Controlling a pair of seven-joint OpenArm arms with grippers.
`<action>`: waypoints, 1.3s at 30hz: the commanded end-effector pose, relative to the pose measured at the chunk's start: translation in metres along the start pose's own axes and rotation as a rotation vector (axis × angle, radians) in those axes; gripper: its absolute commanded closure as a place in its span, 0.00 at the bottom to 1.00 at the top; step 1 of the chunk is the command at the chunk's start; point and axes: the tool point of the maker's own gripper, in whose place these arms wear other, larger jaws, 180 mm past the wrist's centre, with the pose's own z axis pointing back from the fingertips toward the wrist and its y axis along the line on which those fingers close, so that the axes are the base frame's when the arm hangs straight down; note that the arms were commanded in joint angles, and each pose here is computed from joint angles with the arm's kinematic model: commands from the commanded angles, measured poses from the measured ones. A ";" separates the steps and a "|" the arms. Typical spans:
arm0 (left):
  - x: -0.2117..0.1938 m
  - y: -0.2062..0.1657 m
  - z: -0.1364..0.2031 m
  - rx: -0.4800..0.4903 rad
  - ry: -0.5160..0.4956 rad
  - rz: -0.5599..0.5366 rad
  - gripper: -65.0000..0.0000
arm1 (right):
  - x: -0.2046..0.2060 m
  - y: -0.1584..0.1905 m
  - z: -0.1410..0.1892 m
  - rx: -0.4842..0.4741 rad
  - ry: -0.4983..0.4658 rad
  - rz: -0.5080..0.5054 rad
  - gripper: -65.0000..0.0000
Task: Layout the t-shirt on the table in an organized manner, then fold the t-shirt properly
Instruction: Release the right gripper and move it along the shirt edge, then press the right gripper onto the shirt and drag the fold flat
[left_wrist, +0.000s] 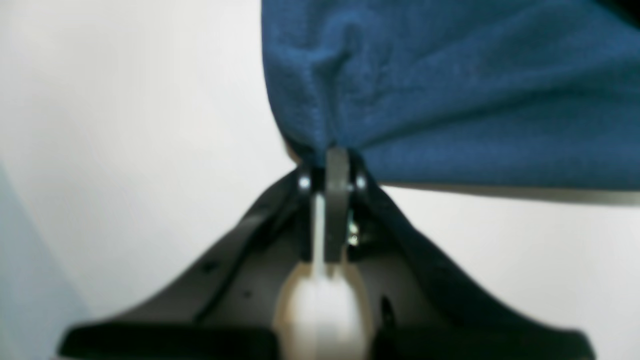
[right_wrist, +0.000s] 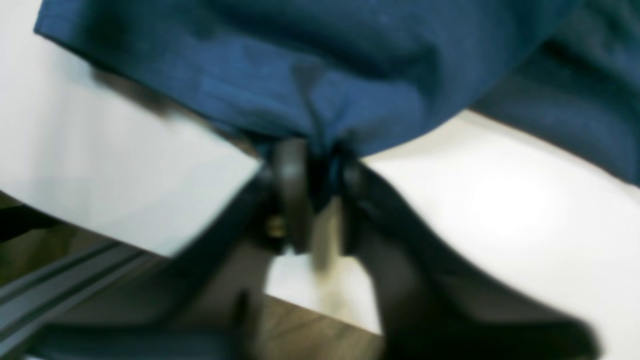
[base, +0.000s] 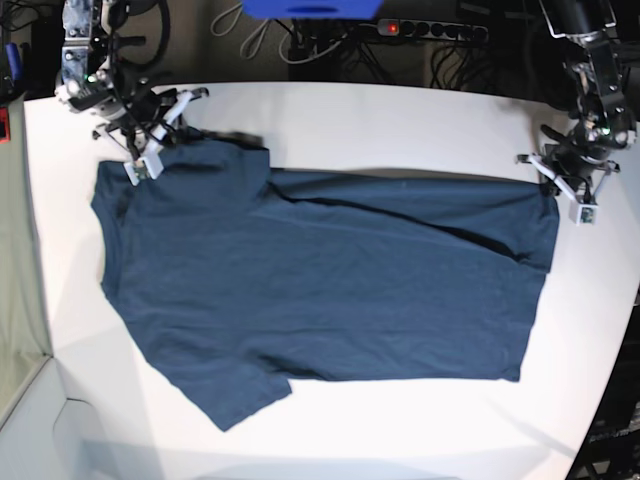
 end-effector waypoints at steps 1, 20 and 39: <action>-0.003 0.006 0.002 0.017 0.030 -0.016 1.00 | -0.003 -0.002 0.002 -0.007 0.021 0.010 1.00; -0.004 0.006 0.003 0.018 0.031 -0.020 1.00 | 0.135 -0.034 0.038 -0.140 -0.168 0.171 1.00; -0.003 0.005 0.002 0.016 0.030 -0.023 1.00 | 0.220 -0.042 0.003 -0.089 -0.203 0.178 1.00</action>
